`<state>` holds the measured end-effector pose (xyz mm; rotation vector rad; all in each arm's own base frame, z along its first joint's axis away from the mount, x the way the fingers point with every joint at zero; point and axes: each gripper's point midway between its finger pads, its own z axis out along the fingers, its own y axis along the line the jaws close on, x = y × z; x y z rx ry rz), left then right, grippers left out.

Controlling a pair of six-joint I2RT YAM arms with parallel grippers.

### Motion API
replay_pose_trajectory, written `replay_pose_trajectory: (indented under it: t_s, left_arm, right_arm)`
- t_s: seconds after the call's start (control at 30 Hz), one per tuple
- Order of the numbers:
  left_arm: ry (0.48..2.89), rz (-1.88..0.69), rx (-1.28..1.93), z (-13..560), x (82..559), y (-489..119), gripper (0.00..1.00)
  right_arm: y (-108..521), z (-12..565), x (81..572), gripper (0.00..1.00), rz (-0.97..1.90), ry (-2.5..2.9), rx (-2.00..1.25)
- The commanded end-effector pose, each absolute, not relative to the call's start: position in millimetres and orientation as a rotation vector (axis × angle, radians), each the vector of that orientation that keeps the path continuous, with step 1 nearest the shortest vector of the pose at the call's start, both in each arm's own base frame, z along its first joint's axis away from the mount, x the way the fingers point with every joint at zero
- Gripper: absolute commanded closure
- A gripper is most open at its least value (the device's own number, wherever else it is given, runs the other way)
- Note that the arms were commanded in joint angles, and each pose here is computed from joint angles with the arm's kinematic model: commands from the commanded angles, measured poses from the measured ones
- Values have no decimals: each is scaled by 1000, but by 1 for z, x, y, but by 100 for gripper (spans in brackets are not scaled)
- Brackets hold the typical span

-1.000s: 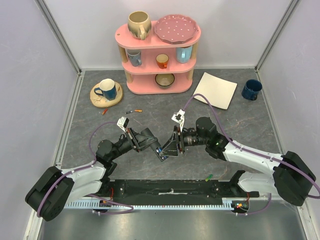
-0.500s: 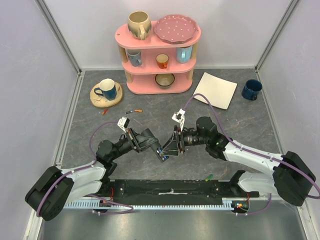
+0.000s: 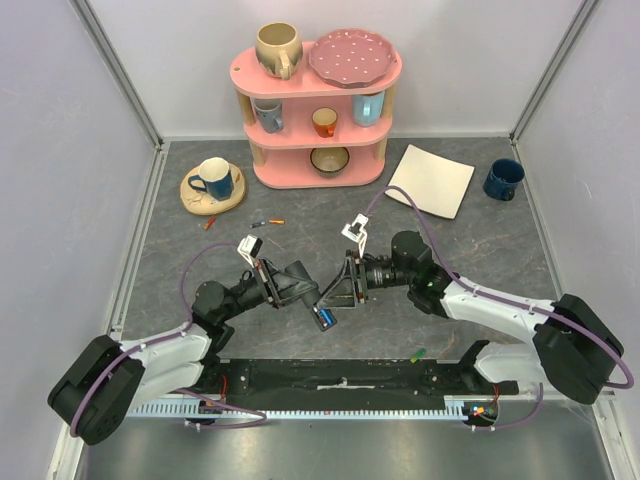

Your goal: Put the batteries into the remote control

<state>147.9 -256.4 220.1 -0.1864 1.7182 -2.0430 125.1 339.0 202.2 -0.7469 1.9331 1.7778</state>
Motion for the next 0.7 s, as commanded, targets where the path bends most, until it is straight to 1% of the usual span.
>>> replay_pose_trajectory:
  t_s: [0.0,0.27,0.37,0.53,0.67]
  left_arm:
    - [1624,-2063,-57,246,142,-259,98]
    - [1652,-2026,-79,240,147,-259,98]
    - [1653,-2013,-85,240,148,-259,98]
    - [1656,-2003,-104,239,151,-259,98]
    - [1652,-2000,-103,240,152,-259,98]
  right_arm:
    - [339,208,122,42,1816,1909,-769]
    - [334,216,110,37,1868,1911,-804]
    - [331,210,108,38,1850,1945,-825]
    - [330,197,105,42,1834,2010,-842]
    - [330,190,106,48,1829,2043,-832]
